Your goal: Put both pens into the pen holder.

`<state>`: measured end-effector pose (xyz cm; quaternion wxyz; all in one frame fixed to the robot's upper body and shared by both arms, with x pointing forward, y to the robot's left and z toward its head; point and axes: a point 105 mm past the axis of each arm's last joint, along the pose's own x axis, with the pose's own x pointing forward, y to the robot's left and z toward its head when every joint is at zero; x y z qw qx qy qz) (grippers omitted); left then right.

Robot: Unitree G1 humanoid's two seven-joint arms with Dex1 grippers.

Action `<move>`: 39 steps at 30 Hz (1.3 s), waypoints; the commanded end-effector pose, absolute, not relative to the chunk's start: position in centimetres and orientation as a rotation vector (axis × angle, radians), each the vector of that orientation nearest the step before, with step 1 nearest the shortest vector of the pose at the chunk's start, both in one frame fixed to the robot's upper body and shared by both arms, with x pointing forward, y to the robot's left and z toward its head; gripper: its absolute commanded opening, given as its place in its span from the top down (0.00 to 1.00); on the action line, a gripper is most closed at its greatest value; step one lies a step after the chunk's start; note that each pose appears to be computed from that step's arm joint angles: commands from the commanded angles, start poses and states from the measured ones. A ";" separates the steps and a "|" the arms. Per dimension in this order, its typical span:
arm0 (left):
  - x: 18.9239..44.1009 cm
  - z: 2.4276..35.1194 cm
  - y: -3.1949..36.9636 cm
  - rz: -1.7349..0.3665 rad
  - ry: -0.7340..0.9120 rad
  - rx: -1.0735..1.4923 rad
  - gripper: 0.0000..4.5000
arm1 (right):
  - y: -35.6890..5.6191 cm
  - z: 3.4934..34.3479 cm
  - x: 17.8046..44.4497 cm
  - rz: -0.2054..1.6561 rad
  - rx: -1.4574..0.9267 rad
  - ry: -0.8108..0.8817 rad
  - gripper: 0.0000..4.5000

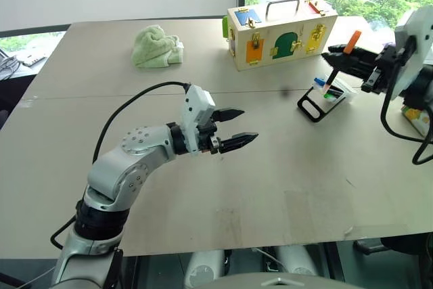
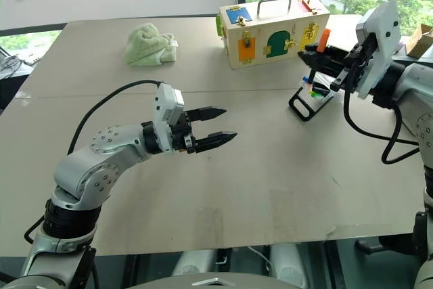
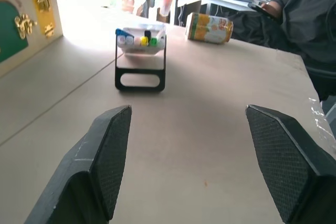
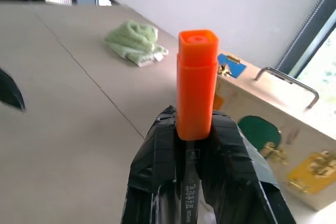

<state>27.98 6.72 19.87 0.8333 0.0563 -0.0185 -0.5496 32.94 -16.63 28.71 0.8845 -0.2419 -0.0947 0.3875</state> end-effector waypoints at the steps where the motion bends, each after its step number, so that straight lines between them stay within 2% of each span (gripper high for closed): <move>1: 28.2 21.9 5.2 -1.120 -0.167 0.150 0.20 | -16.3 29.6 33.8 0.763 -0.712 -0.267 0.99; 7: 28.8 22.7 4.0 -1.058 -0.223 0.176 0.20 | -15.3 28.9 34.9 0.768 -0.781 -0.296 0.99; 12: 30.0 22.0 4.4 -0.979 -0.181 0.244 0.20 | -15.6 26.9 36.0 0.768 -0.858 -0.243 0.99; 21: 29.6 21.5 4.5 -0.986 -0.164 0.252 0.20 | -16.4 24.9 36.9 0.774 -0.915 -0.174 0.99; 22: 29.6 21.4 4.6 -0.984 -0.161 0.259 0.18 | -16.5 24.7 37.0 0.781 -0.912 -0.170 0.76; 24: 29.7 21.2 4.7 -0.976 -0.152 0.270 0.18 | -16.7 24.4 37.1 0.780 -0.912 -0.156 0.60; 29: 29.7 20.9 4.9 -0.974 -0.145 0.277 0.18 | -17.0 25.1 37.4 0.731 -0.906 -0.197 0.07; 30: 29.7 20.9 4.9 -0.974 -0.145 0.277 0.18 | -16.9 25.2 37.4 0.732 -0.899 -0.204 0.01; 34: 30.0 20.2 5.9 -0.943 -0.120 0.286 0.18 | -15.4 25.9 35.9 0.818 -0.680 -0.247 0.01; 39: 29.0 16.8 8.8 -0.895 -0.012 0.255 0.18 | -13.9 21.5 32.5 0.982 -0.425 -0.134 0.01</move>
